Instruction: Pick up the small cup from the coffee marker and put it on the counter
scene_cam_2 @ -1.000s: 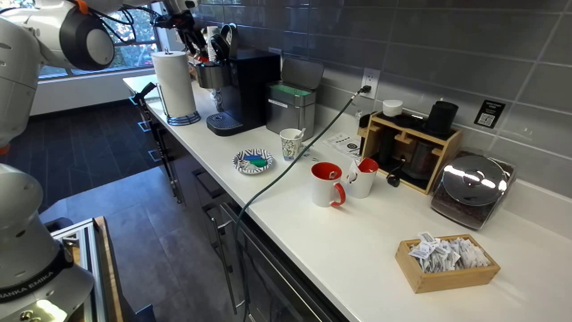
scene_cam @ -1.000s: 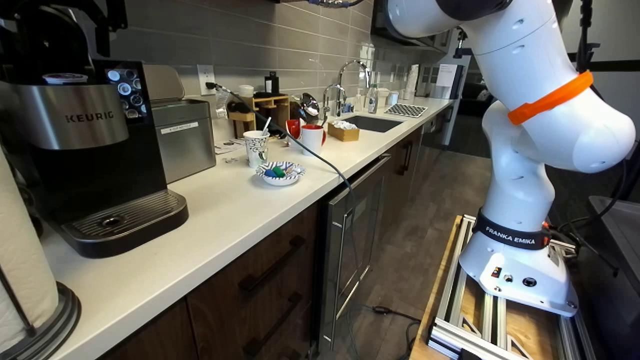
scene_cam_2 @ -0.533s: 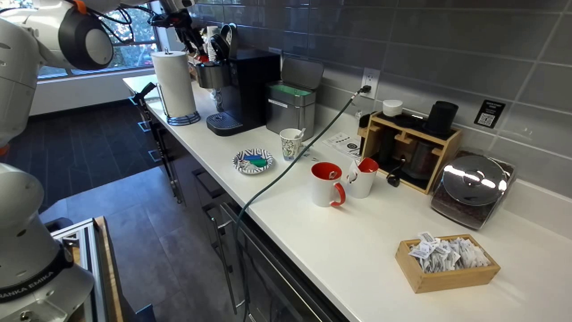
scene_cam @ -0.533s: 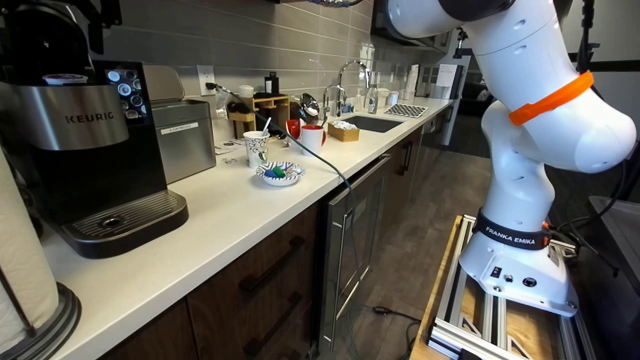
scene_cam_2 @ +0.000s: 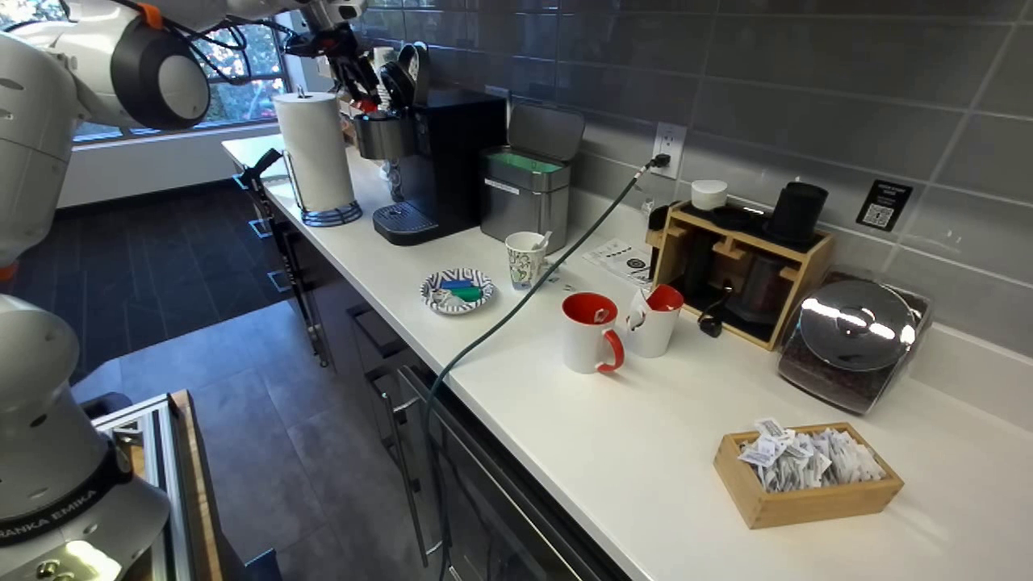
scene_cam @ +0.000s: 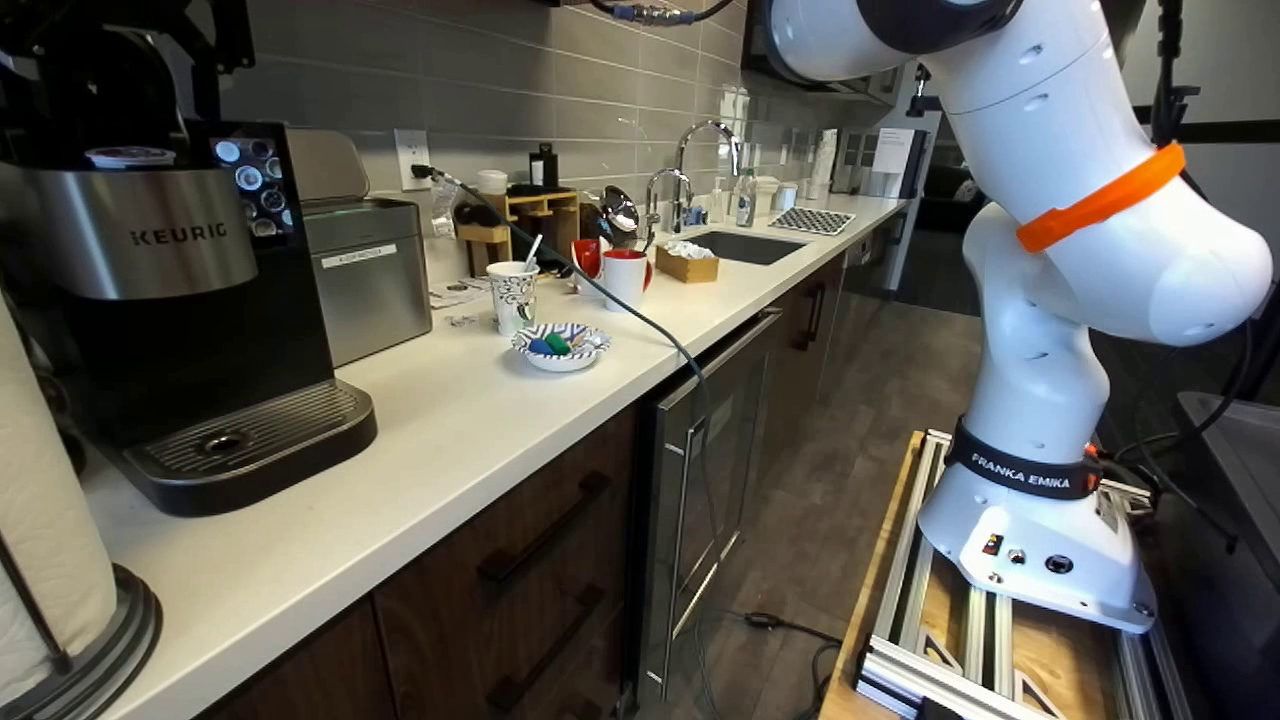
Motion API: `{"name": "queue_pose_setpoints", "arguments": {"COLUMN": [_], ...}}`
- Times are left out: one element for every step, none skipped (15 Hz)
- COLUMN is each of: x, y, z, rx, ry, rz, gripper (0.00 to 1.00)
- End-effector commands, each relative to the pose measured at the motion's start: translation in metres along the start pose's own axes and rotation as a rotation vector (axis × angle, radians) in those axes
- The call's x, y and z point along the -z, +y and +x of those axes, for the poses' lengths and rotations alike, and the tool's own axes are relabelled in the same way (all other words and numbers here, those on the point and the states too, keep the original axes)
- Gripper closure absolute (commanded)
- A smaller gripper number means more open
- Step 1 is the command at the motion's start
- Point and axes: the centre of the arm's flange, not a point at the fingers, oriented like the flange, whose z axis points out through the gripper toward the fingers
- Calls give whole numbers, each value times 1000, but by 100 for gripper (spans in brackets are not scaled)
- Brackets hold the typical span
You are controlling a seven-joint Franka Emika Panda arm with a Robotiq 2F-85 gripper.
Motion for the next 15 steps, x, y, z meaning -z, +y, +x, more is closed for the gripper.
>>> {"name": "queue_pose_setpoints", "arguments": {"x": [-14, -17, -21, -24, -26, -28, -29, -29, -30, -30, -32, -32, -34, -35, -35], "y": [-5, -4, -3, -1, -1, -1, -2, -3, -3, -3, -3, -3, -3, -3, -3], "z": [11, 12, 13, 13, 14, 16, 18, 19, 20, 21, 22, 22, 24, 25, 26], "rx": [-11, -15, -19, -22, -25, -24, -21, -17, -17, -16, -15, -14, -10, -6, -5], "ry": [26, 26, 25, 27, 31, 34, 38, 39, 38, 37, 37, 36, 34, 35, 35], "rz": [-14, -18, -16, -17, -20, -20, -25, -29, -30, -30, -28, -28, -26, -25, -25], "gripper": [0, 0, 0, 0, 0, 0, 3, 5, 6, 13, 13, 19, 19, 20, 22]}}
